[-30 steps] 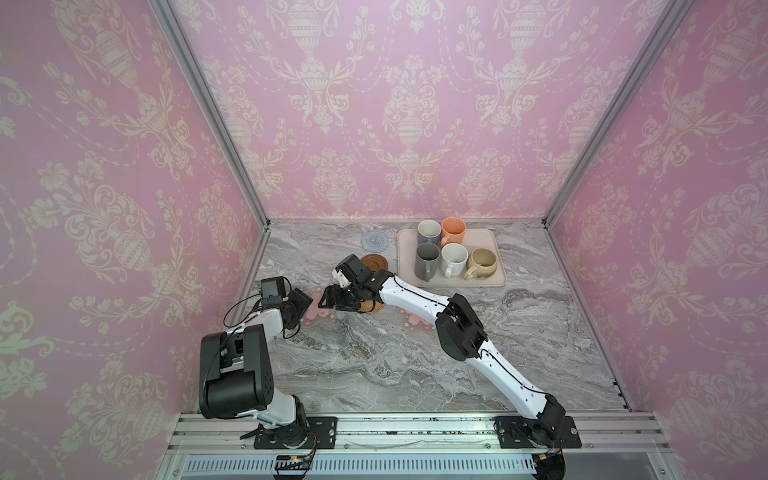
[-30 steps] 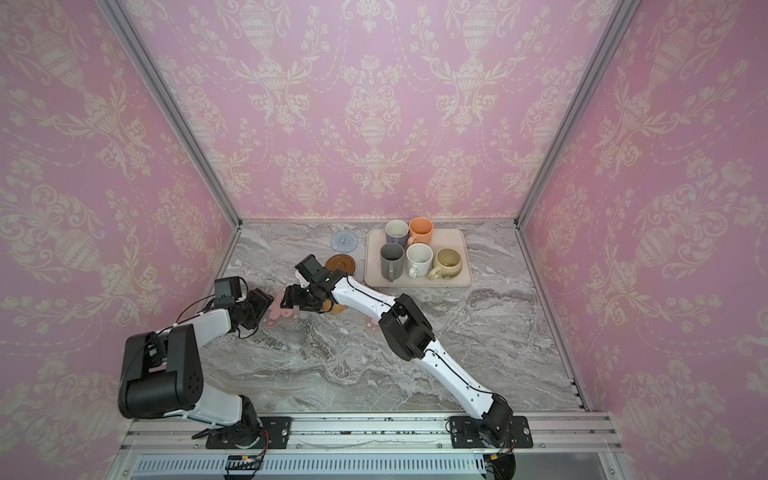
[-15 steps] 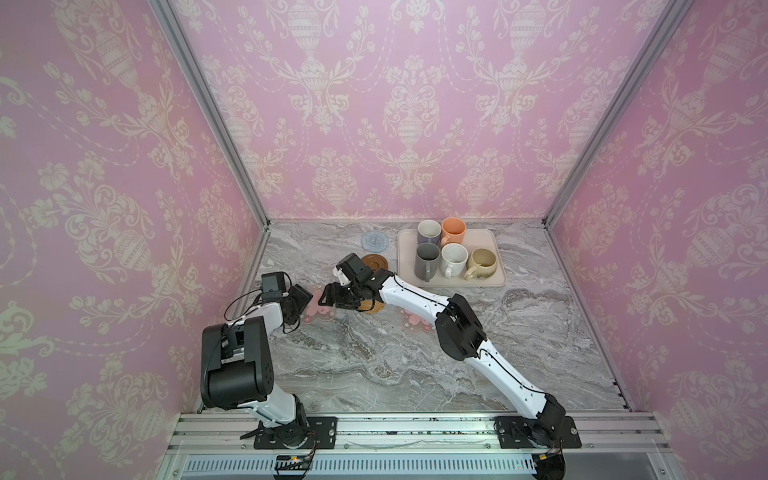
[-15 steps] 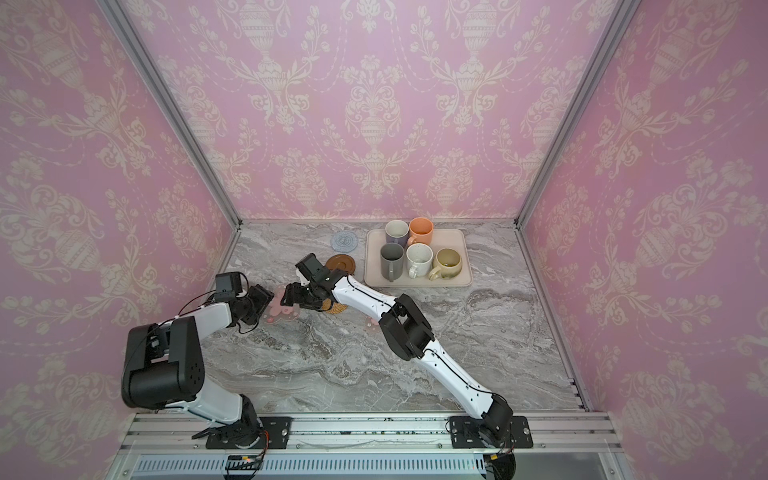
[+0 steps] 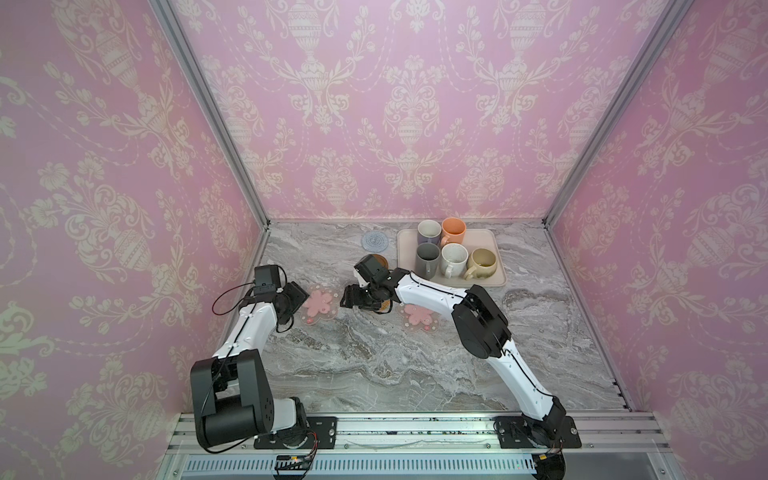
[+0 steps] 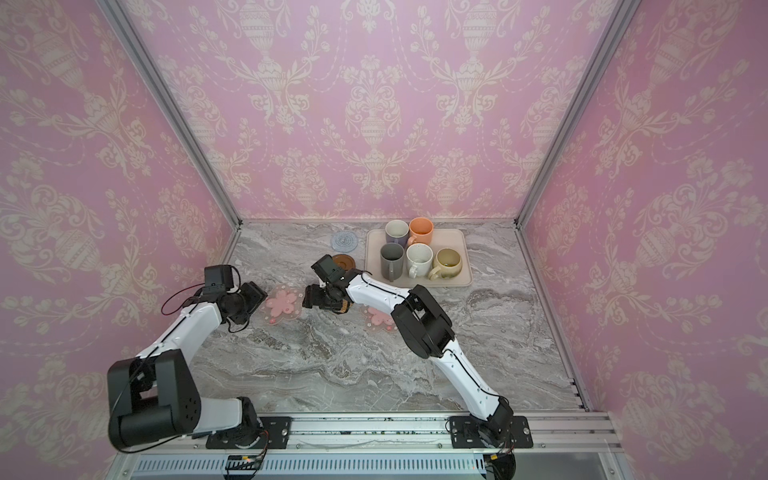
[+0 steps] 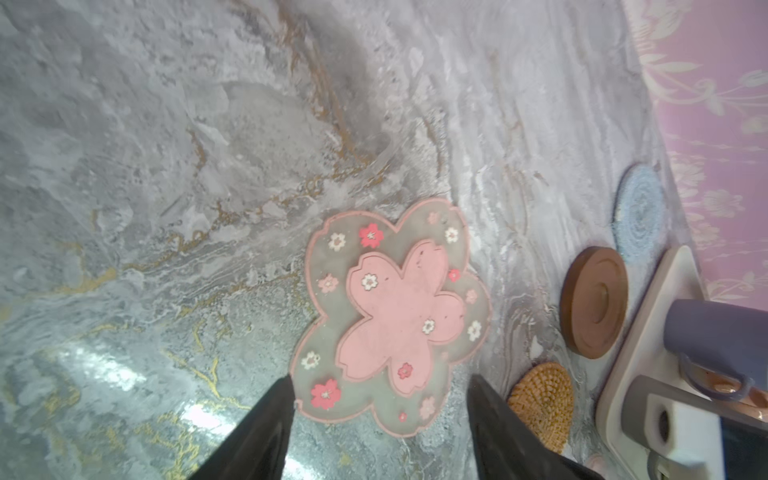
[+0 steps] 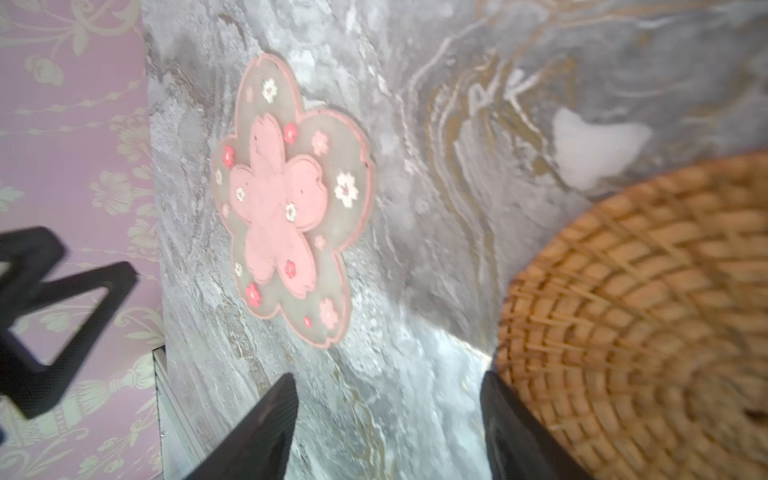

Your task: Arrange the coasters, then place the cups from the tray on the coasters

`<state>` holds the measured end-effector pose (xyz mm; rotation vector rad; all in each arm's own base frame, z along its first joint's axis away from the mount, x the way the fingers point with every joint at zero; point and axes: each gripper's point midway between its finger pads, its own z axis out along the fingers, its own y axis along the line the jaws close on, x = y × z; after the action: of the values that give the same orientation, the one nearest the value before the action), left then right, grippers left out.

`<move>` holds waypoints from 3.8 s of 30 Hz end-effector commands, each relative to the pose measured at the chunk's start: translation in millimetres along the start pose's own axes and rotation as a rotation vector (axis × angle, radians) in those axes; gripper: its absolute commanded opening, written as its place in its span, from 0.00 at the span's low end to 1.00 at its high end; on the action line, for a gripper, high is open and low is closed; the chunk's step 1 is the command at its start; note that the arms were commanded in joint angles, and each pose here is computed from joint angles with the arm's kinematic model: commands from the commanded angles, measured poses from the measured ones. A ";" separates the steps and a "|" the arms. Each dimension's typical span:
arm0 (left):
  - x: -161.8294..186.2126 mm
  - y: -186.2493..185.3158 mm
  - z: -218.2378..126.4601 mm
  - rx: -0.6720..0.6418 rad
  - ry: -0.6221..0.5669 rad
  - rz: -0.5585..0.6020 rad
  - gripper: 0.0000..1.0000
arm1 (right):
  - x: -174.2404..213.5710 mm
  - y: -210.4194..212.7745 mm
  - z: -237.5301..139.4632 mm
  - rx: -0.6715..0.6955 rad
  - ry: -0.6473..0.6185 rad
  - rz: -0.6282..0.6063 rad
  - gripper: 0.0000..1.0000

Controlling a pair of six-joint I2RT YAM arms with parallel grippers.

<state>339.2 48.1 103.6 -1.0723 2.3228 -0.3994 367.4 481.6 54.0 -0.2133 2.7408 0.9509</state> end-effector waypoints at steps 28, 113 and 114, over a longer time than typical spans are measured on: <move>82.7 -90.5 39.6 0.196 0.220 0.219 0.48 | -28.4 -61.6 -29.5 0.141 -0.110 -0.063 0.34; 66.8 -41.9 102.1 -0.071 0.290 0.315 0.44 | -3.0 -45.2 -180.1 0.154 -0.309 -0.041 0.52; 67.4 -44.5 101.2 -0.059 0.293 0.316 0.44 | -2.0 -47.5 -181.9 0.158 -0.312 -0.039 0.51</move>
<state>416.3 -32.8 28.8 -0.6563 2.6363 -0.3724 352.4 343.6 166.9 -0.0859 2.4919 0.7352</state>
